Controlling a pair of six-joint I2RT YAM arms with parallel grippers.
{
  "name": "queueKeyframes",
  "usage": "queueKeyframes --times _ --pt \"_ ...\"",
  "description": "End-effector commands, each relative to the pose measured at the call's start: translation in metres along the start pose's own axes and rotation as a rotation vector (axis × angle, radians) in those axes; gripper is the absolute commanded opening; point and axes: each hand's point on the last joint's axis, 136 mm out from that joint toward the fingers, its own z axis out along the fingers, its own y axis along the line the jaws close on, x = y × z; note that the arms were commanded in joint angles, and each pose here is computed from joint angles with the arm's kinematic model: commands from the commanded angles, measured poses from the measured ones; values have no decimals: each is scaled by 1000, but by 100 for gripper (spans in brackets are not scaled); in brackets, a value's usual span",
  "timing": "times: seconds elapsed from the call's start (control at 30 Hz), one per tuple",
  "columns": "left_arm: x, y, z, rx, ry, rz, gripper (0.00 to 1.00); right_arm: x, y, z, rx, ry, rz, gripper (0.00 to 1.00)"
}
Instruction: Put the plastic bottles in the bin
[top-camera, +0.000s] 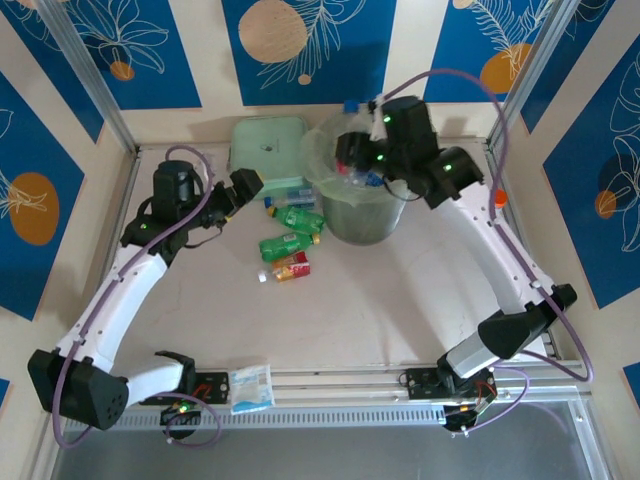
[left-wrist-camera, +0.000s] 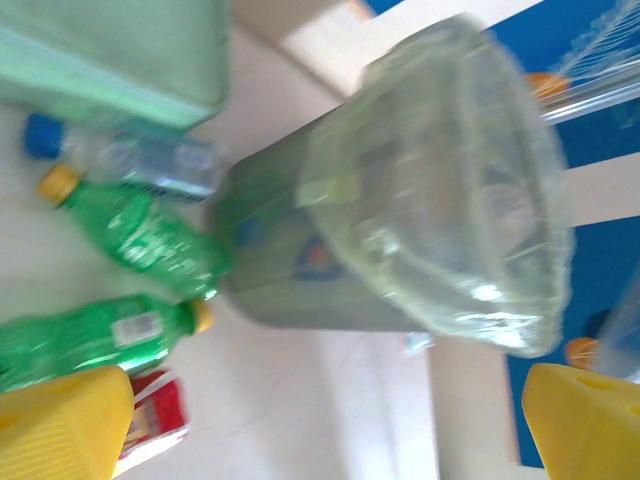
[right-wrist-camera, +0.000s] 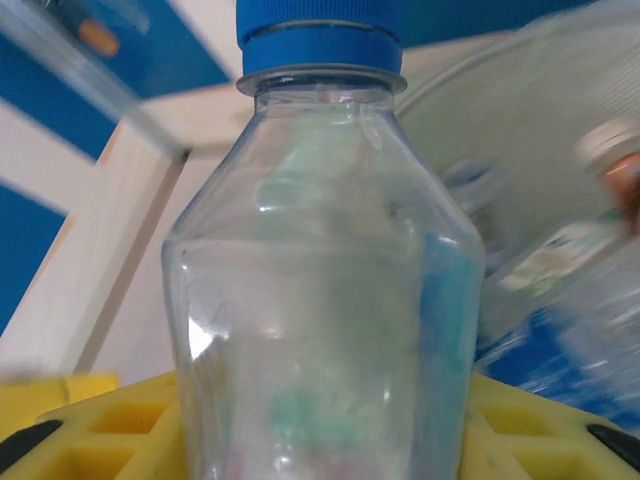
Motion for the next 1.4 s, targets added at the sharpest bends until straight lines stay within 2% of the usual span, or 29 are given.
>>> queueKeyframes --times 0.0,0.17,0.37,0.57,0.7,0.9,1.1,1.23,1.37 --pt "18 36 -1 -114 37 32 100 -23 -20 8 28 -42 -30 50" --pt "27 54 0 -173 53 53 98 -50 -34 32 21 -68 14 50" --pt "31 72 2 -244 68 79 96 -55 -49 72 66 -40 79 52" --pt "34 87 1 -315 80 96 96 -38 -46 97 35 23 161 64" --pt "36 95 4 -340 96 92 96 -31 -45 97 42 39 214 74" --pt "35 98 4 -367 93 119 99 -48 -44 67 51 -17 228 78" --pt "34 99 10 -403 93 178 97 -61 -15 9 3 -96 127 77" --pt "38 91 30 -401 111 254 93 -39 21 -28 -76 -100 -2 74" --pt "42 88 56 -401 122 300 90 14 56 -53 -156 -46 -132 73"
